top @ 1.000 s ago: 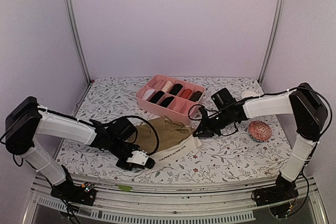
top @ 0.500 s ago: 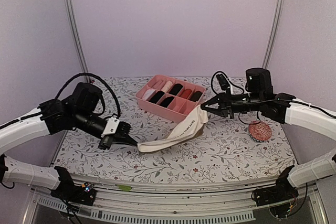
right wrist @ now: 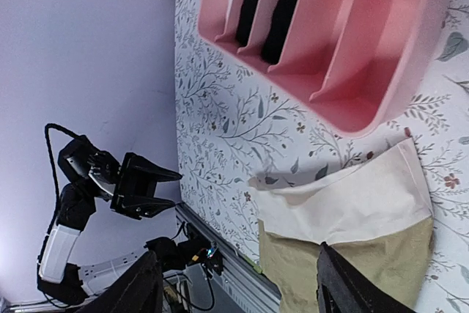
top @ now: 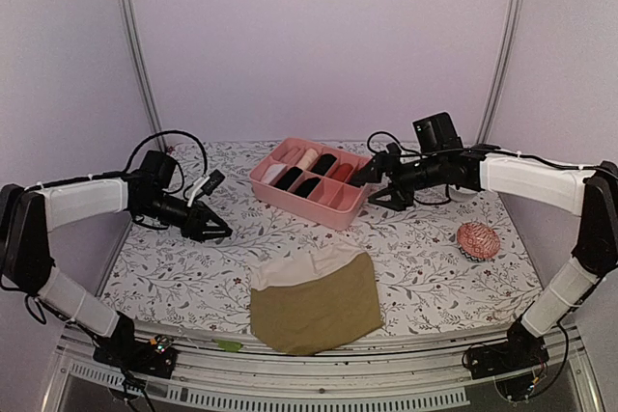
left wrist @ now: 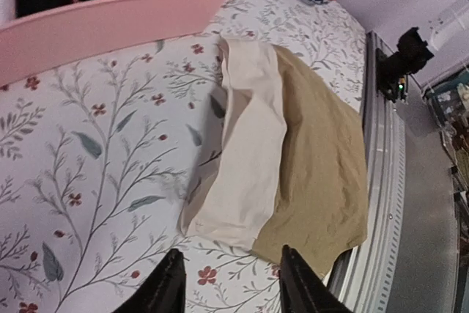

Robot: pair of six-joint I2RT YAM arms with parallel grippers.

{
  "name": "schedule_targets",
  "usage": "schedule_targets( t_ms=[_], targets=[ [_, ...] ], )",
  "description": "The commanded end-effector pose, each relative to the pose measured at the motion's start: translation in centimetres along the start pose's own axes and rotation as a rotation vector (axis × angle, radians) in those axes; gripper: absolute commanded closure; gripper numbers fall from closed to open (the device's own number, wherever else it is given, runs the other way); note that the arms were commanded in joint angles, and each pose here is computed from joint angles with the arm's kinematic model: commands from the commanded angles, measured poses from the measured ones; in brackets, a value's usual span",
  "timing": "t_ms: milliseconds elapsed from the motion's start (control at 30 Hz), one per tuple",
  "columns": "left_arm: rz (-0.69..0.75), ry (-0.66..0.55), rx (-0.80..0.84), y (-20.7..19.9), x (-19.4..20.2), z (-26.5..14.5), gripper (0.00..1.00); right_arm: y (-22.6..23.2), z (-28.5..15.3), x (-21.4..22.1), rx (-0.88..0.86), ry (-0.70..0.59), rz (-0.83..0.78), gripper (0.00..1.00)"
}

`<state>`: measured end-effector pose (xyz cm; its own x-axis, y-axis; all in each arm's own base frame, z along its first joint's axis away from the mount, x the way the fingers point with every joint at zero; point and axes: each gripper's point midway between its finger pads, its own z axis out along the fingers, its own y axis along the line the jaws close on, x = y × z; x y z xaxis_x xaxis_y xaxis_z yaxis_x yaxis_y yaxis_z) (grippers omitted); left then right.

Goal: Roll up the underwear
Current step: Flatten out the underwear at the center of the board, then adjust the underwear at the center of the board.

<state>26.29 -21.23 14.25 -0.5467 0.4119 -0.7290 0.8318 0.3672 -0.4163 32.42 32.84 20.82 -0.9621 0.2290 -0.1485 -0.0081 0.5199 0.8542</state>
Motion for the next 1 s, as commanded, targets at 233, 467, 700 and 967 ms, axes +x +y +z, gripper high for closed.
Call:
schedule_targets(
  t_ms=[233, 467, 700, 967],
  targets=[
    [-0.156, -0.021, -0.152, 3.4, 0.5, -2.1, 0.5, -8.8, -2.5, 2.8, 0.212, 0.06, -0.139, 0.44],
    [-0.392, 0.018, -0.099, 2.9, 1.8, 0.4, 0.49, -12.9, -0.4, 4.0, 0.284, 0.169, -0.187, 0.59],
    [-0.51, 0.143, -0.151, 1.3, 4.7, 4.3, 0.46, -14.5, 1.7, 4.1, 0.285, 0.225, -0.171, 0.63],
    [-0.575, 0.205, -0.201, 1.1, 7.1, 6.4, 0.48, -14.5, 1.9, 3.8, 0.292, 0.228, -0.169, 0.59]
  ],
)
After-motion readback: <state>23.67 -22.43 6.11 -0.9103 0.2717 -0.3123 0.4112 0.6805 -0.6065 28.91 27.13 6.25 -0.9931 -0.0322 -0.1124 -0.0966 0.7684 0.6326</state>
